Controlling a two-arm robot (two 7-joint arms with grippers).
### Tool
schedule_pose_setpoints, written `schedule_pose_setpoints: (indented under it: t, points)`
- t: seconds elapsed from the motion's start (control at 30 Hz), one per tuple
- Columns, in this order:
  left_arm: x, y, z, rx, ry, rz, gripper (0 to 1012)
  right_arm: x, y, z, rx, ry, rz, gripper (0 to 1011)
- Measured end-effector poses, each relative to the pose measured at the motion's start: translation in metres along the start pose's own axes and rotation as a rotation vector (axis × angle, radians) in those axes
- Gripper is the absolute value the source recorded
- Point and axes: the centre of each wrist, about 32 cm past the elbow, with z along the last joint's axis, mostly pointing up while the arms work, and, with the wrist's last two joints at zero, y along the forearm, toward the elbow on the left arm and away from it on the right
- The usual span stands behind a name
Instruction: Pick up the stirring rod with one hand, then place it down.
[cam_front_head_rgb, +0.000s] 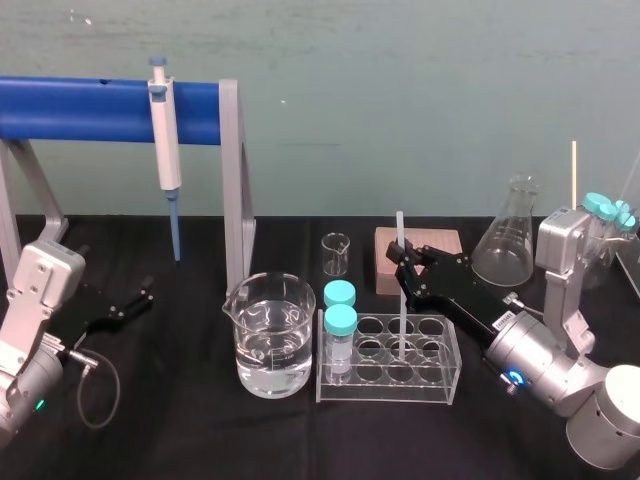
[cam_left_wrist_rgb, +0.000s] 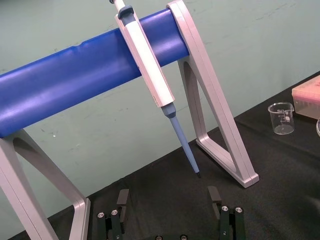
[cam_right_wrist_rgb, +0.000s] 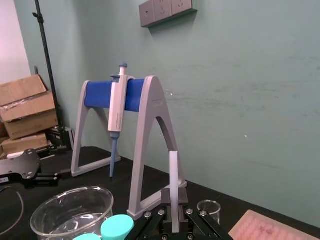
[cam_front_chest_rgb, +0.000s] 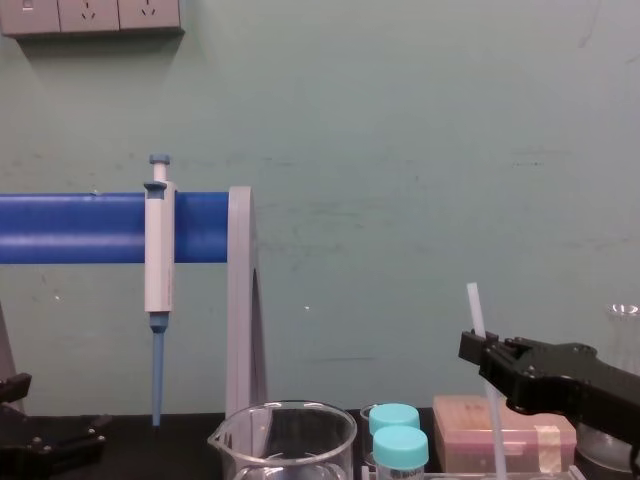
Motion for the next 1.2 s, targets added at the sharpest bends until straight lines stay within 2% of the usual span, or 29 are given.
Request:
schedule_pose_setpoints:
  t: [0.57, 0.7, 0.87, 0.9, 1.0, 1.03, 1.07, 1.13, 1.2]
  points:
    - [0.0000, 0.0000, 0.0000, 0.000, 0.000, 0.000, 1000, -0.0015, -0.0012, -0.0022, -0.015, -0.007, -0.008, 70]
    - [0.0000, 0.0000, 0.0000, 0.000, 0.000, 0.000, 1000, -0.0015, -0.0011, -0.0020, -0.014, -0.006, -0.009, 135]
    - [0.0000, 0.0000, 0.0000, 0.000, 0.000, 0.000, 1000, -0.0014, -0.0010, -0.0018, -0.013, -0.006, -0.008, 325]
    - [0.0000, 0.0000, 0.0000, 0.000, 0.000, 0.000, 1000, -0.0014, -0.0010, -0.0018, -0.013, -0.006, -0.008, 325]
    - [0.0000, 0.0000, 0.0000, 0.000, 0.000, 0.000, 1000, -0.0014, -0.0009, -0.0017, -0.012, -0.005, -0.008, 438]
    - [0.0000, 0.0000, 0.0000, 0.000, 0.000, 0.000, 1000, -0.0013, -0.0009, -0.0017, -0.012, -0.005, -0.008, 438]
    - [0.0000, 0.0000, 0.0000, 0.000, 0.000, 0.000, 1000, -0.0013, -0.0008, -0.0016, -0.012, -0.005, -0.007, 528]
    - [0.0000, 0.0000, 0.0000, 0.000, 0.000, 0.000, 1000, -0.0013, -0.0008, -0.0016, -0.012, -0.005, -0.007, 551]
    - [0.0000, 0.0000, 0.0000, 0.000, 0.000, 0.000, 1000, -0.0013, -0.0008, -0.0016, -0.012, -0.005, -0.007, 630]
